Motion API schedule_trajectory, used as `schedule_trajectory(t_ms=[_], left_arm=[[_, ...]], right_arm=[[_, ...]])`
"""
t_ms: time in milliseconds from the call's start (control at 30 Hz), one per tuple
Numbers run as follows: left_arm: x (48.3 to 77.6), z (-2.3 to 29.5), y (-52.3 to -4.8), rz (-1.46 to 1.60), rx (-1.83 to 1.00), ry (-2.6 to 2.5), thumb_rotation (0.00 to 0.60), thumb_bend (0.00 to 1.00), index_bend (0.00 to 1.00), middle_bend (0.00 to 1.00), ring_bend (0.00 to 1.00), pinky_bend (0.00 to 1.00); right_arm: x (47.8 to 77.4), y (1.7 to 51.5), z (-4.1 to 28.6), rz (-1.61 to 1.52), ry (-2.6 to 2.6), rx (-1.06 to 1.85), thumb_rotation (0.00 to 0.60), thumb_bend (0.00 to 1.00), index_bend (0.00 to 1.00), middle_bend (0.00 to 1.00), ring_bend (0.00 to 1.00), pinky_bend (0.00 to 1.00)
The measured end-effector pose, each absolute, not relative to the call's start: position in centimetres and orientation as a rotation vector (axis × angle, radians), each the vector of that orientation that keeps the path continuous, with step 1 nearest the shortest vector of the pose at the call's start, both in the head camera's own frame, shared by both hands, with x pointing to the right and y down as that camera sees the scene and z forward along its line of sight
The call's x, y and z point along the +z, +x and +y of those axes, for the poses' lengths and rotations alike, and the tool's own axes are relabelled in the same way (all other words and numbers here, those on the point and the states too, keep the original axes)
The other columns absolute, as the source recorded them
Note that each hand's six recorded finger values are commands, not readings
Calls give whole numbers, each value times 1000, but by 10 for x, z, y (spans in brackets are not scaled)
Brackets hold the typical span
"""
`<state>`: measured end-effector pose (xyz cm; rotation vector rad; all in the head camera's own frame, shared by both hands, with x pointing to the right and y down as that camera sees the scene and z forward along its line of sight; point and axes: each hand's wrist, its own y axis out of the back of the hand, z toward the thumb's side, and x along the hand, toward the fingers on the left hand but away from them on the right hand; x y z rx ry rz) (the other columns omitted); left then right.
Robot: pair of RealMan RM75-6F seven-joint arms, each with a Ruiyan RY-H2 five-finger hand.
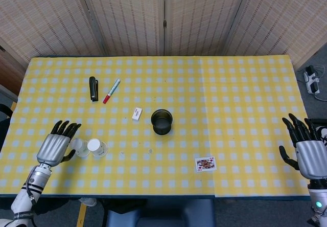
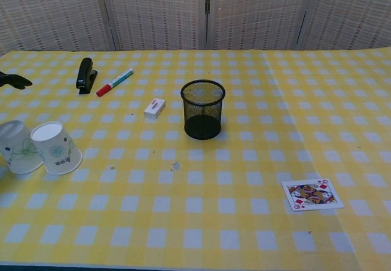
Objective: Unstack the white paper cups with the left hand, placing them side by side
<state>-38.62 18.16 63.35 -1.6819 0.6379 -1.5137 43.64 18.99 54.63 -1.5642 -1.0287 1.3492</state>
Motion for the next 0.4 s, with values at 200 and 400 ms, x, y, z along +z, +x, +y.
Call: schedule_trajectory(t_ms=[200,400], left_arm=[[612,172,-416,850,-1538,-1625,600,381,148,134,74,40],[593,181,-449,998,-1554,-1549,600,383,169,134,82,52]], right_arm=[[555,438,189,-1027,-1625,1375,600,449,7,59,115,0],[561,434,190,-1037,-1708,1355,600,449,32,60,115,0]])
